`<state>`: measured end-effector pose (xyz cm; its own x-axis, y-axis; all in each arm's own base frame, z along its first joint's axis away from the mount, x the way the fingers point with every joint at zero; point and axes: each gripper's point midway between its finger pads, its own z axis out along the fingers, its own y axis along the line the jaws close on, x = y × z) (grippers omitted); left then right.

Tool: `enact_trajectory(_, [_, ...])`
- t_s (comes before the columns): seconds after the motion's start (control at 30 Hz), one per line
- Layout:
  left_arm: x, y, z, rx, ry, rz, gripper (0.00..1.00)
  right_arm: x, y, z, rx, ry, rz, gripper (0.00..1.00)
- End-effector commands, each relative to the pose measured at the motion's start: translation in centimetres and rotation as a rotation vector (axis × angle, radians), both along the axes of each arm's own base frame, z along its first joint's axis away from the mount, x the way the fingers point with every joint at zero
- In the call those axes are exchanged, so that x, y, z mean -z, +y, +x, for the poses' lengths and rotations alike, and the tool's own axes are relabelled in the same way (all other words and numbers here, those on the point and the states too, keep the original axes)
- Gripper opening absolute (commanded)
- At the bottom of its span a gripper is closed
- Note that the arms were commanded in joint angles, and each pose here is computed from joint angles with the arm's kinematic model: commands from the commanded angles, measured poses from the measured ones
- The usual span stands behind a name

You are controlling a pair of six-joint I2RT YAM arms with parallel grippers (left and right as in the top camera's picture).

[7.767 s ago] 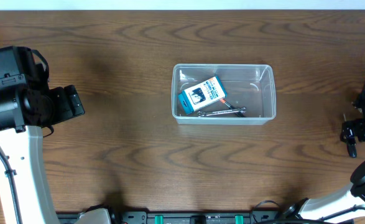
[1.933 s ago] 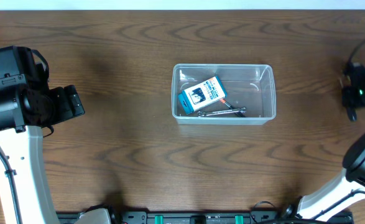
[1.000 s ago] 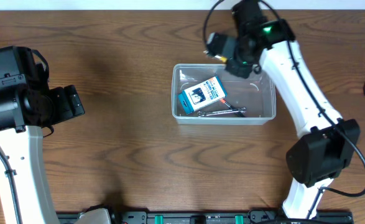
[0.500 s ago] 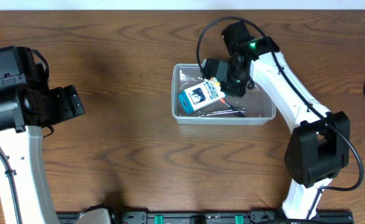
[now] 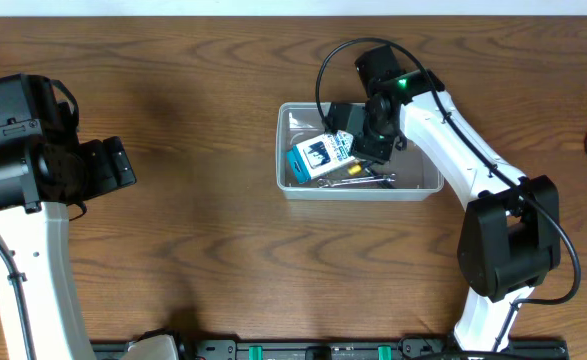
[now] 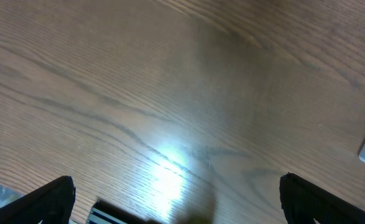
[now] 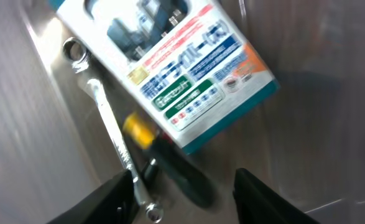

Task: Pack container
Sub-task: 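Open the right gripper and withdraw it up and right, then move the right gripper over the red-and-black pliers at right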

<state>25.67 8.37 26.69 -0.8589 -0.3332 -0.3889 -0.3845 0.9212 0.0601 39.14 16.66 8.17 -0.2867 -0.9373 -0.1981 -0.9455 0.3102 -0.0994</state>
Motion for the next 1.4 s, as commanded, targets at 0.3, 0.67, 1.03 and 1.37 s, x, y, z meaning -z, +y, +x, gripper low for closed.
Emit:
enact_trajectory(0.3, [-0.4, 0.2, -0.1, -0.001, -0.008, 0.006, 0.98, -10.8, 0.4, 4.6, 0.421, -0.165, 0.206, 0.99])
enact_trajectory(0.67, [-0.4, 0.2, -0.1, -0.001, -0.008, 0.005, 0.98, -19.7, -9.9, -1.5, 0.683, -0.201, 0.115, 0.99])
enact_trajectory(1.03, [-0.4, 0.2, -0.1, -0.001, -0.008, 0.006, 0.98, -19.1, -7.9, -6.3, 0.711, 0.056, 0.24, 0.99])
enact_trajectory(1.37, [-0.4, 0.2, -0.1, -0.001, -0.008, 0.006, 0.98, -20.2, -21.7, -1.9, 1.393, -0.278, 0.077, 0.99])
